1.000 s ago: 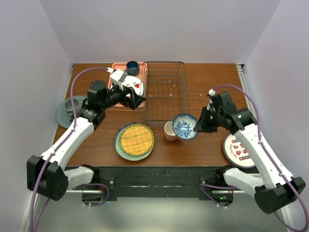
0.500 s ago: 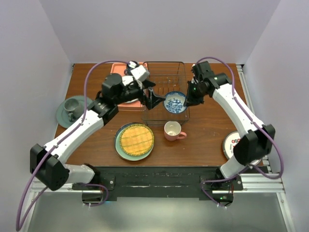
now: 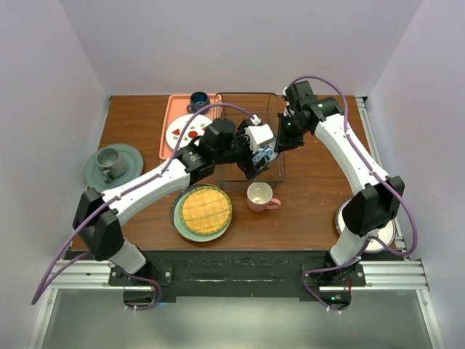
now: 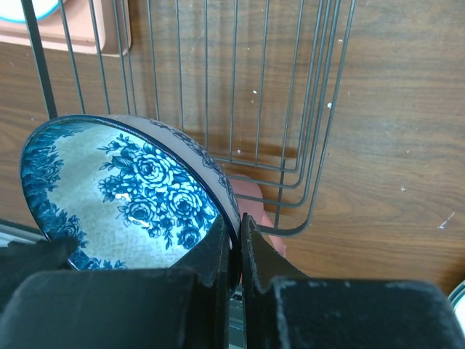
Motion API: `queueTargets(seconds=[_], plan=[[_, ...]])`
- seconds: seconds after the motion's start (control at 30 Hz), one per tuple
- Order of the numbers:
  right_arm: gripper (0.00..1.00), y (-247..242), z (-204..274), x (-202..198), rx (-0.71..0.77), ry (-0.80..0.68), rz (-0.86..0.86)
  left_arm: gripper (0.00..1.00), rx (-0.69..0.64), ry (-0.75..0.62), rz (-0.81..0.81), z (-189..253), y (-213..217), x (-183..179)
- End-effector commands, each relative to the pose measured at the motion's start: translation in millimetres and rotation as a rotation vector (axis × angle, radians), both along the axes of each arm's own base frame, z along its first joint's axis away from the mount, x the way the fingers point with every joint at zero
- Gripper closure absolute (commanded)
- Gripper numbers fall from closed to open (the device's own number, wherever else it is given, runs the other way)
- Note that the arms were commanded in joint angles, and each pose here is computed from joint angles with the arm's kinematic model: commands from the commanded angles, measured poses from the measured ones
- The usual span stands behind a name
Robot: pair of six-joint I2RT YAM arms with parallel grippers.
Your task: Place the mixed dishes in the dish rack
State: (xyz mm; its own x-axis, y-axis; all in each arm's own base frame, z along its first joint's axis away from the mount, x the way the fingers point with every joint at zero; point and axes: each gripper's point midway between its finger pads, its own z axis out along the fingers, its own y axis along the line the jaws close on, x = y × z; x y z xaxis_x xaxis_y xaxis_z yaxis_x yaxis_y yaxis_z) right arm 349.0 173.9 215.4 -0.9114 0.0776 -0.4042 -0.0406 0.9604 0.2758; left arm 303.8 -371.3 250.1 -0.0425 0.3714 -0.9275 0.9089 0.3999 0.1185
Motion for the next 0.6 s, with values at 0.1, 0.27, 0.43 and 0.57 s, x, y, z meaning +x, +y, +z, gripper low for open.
queueTargets(seconds=[0.1,0.27,0.43,0.57], plan=[[1.00,9,18,-3,0.045,-0.030,0.048,0.05,0.072,-0.107,-0.008,6,-8,17],[1.00,14,14,-4,0.042,-0.018,0.063,0.11,0.136,-0.098,-0.067,-8,-19,12],[1.00,17,10,-5,0.034,-0.006,0.075,0.27,0.194,-0.086,-0.080,-24,-21,10],[1.00,19,9,-5,0.036,-0.001,0.076,0.39,0.213,-0.087,-0.079,-30,-21,10]])
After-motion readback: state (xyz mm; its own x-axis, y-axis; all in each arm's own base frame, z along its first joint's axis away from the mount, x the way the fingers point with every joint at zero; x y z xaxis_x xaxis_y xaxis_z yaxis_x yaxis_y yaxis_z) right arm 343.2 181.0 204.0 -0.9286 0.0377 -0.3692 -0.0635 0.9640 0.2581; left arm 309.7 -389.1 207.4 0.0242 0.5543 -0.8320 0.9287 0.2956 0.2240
